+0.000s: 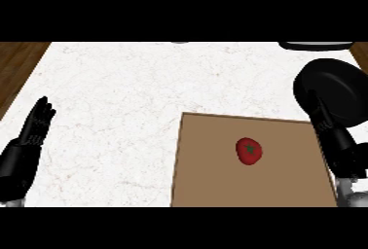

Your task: Pick the tomato from the tray and place it in the pot

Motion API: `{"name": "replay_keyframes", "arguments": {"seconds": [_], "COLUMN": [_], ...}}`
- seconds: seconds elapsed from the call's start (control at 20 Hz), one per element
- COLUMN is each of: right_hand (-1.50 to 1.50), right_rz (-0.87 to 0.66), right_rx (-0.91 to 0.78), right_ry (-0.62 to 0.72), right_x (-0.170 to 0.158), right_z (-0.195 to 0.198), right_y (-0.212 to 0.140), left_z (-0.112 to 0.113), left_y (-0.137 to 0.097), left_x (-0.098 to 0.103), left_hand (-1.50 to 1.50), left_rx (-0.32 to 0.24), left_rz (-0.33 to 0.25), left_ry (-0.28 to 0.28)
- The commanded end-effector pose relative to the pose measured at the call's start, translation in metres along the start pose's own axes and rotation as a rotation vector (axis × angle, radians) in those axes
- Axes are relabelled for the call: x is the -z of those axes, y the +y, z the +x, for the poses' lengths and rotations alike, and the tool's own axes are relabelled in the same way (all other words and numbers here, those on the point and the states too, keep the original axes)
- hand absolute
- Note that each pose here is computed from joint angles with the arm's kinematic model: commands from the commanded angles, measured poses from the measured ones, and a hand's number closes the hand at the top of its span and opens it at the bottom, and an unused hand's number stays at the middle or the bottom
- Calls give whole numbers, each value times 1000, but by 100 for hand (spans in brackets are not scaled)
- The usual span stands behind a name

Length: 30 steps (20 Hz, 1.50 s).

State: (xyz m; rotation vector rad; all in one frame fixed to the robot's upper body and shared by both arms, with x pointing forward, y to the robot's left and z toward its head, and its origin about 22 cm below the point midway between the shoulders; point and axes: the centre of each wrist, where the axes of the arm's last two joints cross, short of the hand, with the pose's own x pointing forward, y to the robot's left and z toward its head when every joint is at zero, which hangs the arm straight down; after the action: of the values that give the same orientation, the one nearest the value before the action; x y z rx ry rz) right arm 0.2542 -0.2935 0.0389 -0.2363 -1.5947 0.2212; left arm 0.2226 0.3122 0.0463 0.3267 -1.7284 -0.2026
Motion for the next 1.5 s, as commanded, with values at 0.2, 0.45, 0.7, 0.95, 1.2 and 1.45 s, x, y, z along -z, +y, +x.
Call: {"name": "replay_keyframes", "arguments": {"seconds": [0.2, 0.45, 0.7, 0.95, 1.2, 1.45], "right_hand": [150, -150, -150, -150, -150, -150], "right_rz": [221, -324, -283, -196, -124, 38], "right_rx": [23, -251, -315, -519, -775, -933], "right_ry": [-138, -314, -380, -230, -44, 127], "right_x": [13, 19, -34, -54, -45, -60], "right_z": [51, 41, 38, 65, 96, 126], "right_y": [71, 56, 121, 109, 92, 103], "left_z": [-29, -44, -24, -31, -37, -39], "left_y": [35, 27, 24, 19, 18, 2], "left_x": [11, 1, 22, 30, 27, 24], "left_hand": [0, 0, 0, 0, 0, 0], "left_rx": [199, 118, 131, 145, 140, 149], "left_rz": [135, 140, 122, 136, 122, 112], "left_ry": [306, 529, 553, 574, 589, 576]}}
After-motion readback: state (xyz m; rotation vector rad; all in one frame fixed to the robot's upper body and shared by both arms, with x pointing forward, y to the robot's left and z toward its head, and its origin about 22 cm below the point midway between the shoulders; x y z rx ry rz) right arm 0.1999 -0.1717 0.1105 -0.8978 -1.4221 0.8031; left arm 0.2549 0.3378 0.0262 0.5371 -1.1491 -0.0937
